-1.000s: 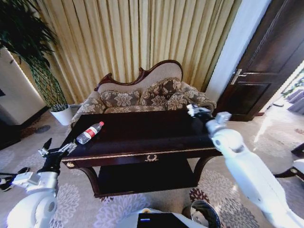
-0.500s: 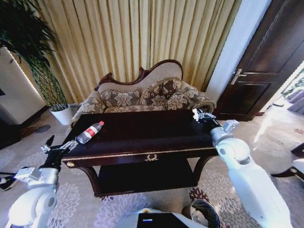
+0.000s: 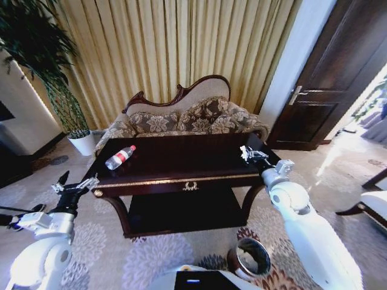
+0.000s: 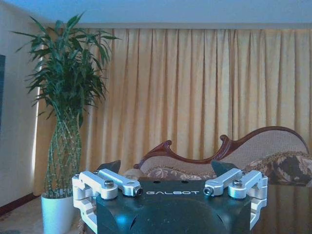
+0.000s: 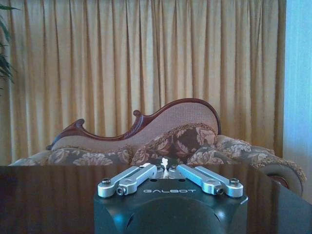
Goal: Move to the front of the table and place the trash on the table into the trash bin.
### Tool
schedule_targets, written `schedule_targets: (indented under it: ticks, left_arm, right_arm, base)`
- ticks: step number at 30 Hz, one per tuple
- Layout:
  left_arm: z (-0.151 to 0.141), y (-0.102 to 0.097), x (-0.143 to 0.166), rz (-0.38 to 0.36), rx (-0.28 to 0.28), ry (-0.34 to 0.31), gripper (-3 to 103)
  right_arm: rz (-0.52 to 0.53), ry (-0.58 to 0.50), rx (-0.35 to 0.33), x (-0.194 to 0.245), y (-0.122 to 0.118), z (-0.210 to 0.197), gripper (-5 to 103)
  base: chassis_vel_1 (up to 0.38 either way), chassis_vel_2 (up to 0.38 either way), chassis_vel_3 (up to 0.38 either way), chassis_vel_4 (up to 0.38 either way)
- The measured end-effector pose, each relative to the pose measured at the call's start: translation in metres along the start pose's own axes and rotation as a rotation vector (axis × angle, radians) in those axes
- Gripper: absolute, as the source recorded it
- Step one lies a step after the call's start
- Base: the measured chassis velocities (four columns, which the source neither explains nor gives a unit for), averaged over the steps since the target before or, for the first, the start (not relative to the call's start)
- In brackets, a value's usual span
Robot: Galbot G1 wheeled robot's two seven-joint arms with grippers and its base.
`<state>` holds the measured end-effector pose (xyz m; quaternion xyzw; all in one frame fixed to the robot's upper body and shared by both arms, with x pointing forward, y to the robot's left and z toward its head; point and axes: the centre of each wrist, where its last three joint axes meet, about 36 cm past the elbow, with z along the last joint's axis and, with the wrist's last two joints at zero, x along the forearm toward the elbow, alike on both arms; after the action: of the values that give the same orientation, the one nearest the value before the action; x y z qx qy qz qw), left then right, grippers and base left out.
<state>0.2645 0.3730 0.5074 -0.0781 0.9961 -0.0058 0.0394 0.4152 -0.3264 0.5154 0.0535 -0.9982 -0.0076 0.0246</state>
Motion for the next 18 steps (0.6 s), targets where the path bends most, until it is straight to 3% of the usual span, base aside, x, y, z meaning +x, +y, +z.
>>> schedule_targets:
  ticks: [9,13,15,16,18]
  left_arm:
    - [0.002,0.000,0.002,-0.007,0.003,0.006,100]
    - [0.007,0.004,0.002,-0.012,0.001,0.009,100]
    - [0.008,0.005,0.002,-0.009,0.004,0.009,100]
    - [0.008,0.005,0.002,-0.009,0.004,0.009,100]
    - [0.008,0.005,0.002,-0.008,0.005,0.006,100]
  right_arm:
    - [0.030,0.080,0.014,-0.002,0.005,0.036,1]
    - [0.093,0.216,-0.009,0.003,-0.005,0.091,1]
    - [0.153,0.313,0.008,0.007,-0.016,0.140,1]
    - [0.153,0.313,0.008,0.007,-0.016,0.140,1]
    - [0.202,0.387,0.037,0.010,-0.026,0.177,1]
  base:
    - [0.223,-0.217,-0.220,0.218]
    - [0.005,-0.018,-0.011,0.014]
    - [-0.019,0.015,0.018,-0.033]
    - [-0.038,0.029,0.036,-0.067]
    - [-0.054,0.048,0.050,-0.060]
